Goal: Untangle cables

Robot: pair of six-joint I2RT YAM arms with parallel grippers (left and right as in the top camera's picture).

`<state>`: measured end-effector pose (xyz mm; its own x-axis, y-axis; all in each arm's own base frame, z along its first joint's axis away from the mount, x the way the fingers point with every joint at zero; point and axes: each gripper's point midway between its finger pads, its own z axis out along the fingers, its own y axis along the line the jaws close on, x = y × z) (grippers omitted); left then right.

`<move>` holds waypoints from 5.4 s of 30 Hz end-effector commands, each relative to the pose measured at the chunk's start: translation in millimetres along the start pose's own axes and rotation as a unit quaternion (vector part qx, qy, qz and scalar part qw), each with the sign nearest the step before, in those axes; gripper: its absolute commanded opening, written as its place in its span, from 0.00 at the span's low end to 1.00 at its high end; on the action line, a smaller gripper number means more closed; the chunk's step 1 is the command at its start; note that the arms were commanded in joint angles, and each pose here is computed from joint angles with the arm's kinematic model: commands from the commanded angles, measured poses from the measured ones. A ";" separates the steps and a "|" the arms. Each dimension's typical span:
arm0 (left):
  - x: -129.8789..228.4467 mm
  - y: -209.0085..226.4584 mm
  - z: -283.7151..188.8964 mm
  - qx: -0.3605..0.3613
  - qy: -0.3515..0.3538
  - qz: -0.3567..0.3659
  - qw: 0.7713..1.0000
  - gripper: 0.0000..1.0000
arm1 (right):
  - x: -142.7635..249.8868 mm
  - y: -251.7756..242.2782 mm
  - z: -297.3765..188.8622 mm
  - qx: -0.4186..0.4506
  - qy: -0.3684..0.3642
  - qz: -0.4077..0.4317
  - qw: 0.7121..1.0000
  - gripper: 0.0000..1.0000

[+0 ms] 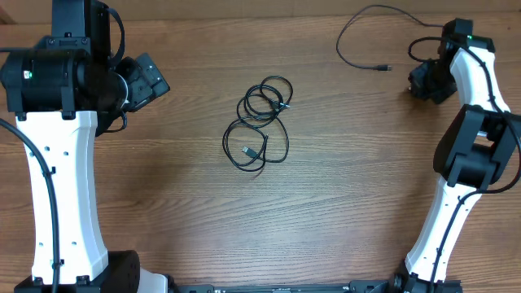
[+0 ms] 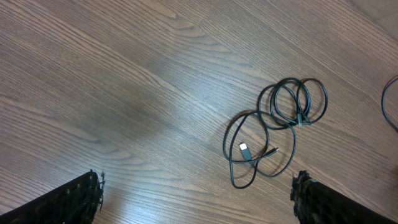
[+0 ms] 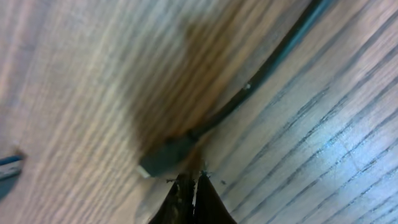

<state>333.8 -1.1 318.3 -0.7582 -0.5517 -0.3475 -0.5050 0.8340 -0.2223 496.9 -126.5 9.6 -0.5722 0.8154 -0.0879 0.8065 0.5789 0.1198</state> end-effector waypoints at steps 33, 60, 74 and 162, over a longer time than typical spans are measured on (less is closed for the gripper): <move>-0.7 -0.1 3.1 -0.001 0.002 0.004 1.000 1.00 | -62.7 60.5 -126.7 -0.247 -0.073 -0.064 0.964 0.38; -0.6 -0.1 3.1 -0.001 0.003 0.004 1.000 1.00 | 285.5 134.6 -171.7 -0.094 0.091 -0.460 0.878 1.00; 6.0 -10.0 2.7 0.028 0.022 0.004 0.999 1.00 | 363.2 123.0 -120.6 -0.030 0.101 -0.598 0.795 0.97; 10.7 -33.4 0.5 0.089 0.035 0.056 0.994 0.99 | 318.9 192.5 -380.1 -0.342 -0.140 -0.576 0.729 0.04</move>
<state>341.1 -32.3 324.5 -0.8267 -0.4606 -0.3232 -0.3514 0.8712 -0.3427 412.8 286.5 311.4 -0.7496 -0.3204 -0.5792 -0.5755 0.7477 0.3312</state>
